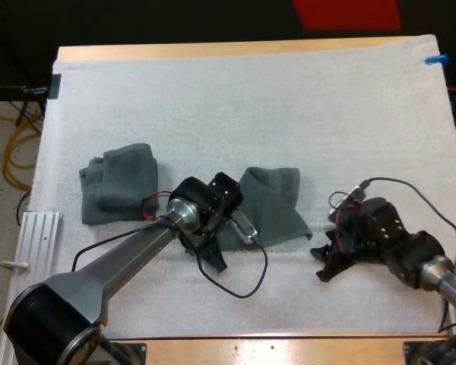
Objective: Pick towel from pile fold and stack
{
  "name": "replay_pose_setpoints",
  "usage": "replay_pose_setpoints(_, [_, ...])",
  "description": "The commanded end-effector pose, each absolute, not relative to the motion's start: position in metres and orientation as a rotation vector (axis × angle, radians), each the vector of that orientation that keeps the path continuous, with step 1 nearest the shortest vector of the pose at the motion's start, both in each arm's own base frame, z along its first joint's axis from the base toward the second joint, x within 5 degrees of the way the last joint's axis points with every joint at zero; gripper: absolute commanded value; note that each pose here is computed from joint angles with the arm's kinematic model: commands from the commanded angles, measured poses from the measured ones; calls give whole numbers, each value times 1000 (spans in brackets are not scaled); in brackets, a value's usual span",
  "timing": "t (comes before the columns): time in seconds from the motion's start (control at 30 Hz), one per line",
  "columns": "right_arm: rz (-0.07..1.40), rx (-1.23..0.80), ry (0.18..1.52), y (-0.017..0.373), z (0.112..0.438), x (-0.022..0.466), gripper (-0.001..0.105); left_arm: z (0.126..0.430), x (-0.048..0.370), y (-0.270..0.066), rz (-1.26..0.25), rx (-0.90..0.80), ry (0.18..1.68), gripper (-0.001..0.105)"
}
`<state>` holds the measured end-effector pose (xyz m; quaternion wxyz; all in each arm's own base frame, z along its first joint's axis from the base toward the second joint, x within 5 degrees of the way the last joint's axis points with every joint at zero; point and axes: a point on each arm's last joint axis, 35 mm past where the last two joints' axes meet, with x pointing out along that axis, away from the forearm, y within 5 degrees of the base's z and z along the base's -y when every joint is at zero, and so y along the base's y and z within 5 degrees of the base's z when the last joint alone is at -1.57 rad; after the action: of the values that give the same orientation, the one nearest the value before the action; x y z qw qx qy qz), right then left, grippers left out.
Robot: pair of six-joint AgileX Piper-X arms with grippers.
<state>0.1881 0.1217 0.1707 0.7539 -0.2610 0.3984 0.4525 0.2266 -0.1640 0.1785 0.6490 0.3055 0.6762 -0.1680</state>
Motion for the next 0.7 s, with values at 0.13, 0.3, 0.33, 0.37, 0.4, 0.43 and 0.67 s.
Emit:
replay_pose_setpoints(0.13, [1041, -598, 854, 128, 156, 196, 48, 180, 227, -163, -378, 701, 1528, 0])
replay_pose_setpoints(0.3, [1051, -585, 817, 133, 150, 203, 48, 180, 226, -163, -377, 702, 1530, 0])
replay_pose_setpoints(0.33, [1049, -584, 811, 134, 150, 204, 48, 180, 226, -163, -377, 702, 1530, 0])
replay_pose_setpoints(0.37, [1046, -579, 805, 135, 148, 206, 48, 180, 226, -163, -377, 702, 1530, 0])
replay_pose_setpoints(0.4, [1041, -572, 803, 136, 145, 208, 48, 180, 226, -163, -377, 702, 1530, 0])
replay_pose_setpoints(0.43, [1040, -570, 804, 137, 143, 209, 48, 180, 226, -163, -377, 702, 1530, 0])
replay_pose_setpoints(0.67, [1040, -563, 845, 147, 131, 227, 48, 180, 225, -165, -415, 664, 1548, 0])
